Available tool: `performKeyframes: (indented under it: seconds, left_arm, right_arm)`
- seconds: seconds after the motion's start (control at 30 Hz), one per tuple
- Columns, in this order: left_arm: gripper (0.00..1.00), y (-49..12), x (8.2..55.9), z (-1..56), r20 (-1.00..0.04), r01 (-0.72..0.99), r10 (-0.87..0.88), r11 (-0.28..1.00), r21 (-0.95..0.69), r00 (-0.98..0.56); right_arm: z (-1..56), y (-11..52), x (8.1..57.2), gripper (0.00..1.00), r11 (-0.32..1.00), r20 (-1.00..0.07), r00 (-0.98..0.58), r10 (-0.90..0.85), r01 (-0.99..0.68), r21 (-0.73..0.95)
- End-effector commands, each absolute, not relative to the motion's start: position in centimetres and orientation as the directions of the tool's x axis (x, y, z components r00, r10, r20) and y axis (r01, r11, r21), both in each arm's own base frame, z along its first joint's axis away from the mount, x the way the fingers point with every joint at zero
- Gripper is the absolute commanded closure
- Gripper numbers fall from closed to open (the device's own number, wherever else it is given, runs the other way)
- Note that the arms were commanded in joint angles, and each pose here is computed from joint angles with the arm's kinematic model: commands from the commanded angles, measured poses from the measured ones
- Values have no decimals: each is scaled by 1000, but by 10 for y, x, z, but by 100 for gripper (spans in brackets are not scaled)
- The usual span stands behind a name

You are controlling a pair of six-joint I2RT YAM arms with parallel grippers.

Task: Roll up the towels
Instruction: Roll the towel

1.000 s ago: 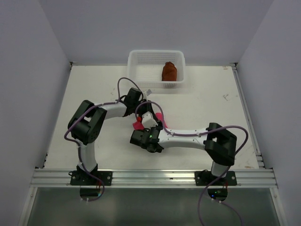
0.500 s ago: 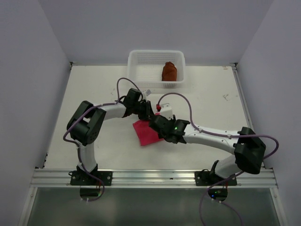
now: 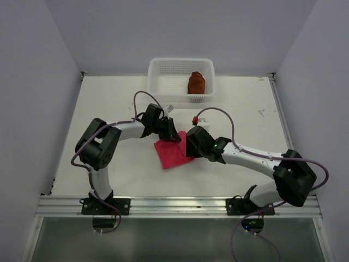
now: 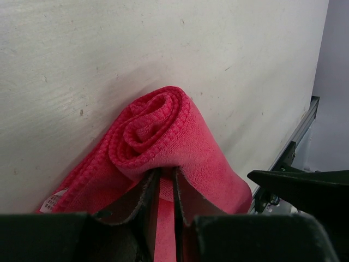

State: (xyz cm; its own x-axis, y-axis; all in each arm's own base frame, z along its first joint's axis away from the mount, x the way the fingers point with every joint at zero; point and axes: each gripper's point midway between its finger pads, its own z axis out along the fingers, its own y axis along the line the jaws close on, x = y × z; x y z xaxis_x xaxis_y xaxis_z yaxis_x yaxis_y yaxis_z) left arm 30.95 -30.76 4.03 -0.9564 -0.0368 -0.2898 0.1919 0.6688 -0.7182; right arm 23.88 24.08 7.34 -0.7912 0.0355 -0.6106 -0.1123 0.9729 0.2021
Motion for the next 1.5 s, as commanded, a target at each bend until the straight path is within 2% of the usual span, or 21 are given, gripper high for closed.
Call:
performKeyframes:
  seconds: [0.0,0.37,0.47,0.6,0.63,0.83,1.1,1.33,1.47]
  left_arm:
    - [82,-293,309,33,-318,201,-33,712,-673,-948]
    - [82,-288,300,32,-325,203,-40,708,-677,-945]
    - [82,-287,298,35,-331,207,-41,707,-676,-943]
    - [82,-286,298,39,-341,212,-45,705,-677,-939]
    - [82,-287,299,39,-339,211,-45,704,-678,-940]
    - [82,-288,307,60,-352,218,-53,698,-682,-934]
    - [81,-278,322,106,-422,231,-117,691,-685,-899]
    - [80,-279,319,120,-432,243,-133,666,-705,-892]
    - [80,-283,317,121,-425,247,-138,640,-727,-895]
  right_arm:
    - [71,257,240,44,952,-601,-797,61,-135,276]
    - [37,255,230,44,954,-559,-829,18,-152,257]
    - [33,254,229,46,956,-557,-831,-16,-175,234]
    - [31,254,229,58,956,-570,-819,-65,-216,200]
    - [33,255,230,65,956,-579,-812,-73,-222,191]
    - [35,251,234,75,968,-618,-770,-161,-247,55]
    - [48,251,230,75,948,-648,-691,-319,-239,-212]
    - [55,257,232,76,940,-656,-675,-337,-200,-277]
    - [55,260,230,75,909,-642,-652,-404,-210,-359]
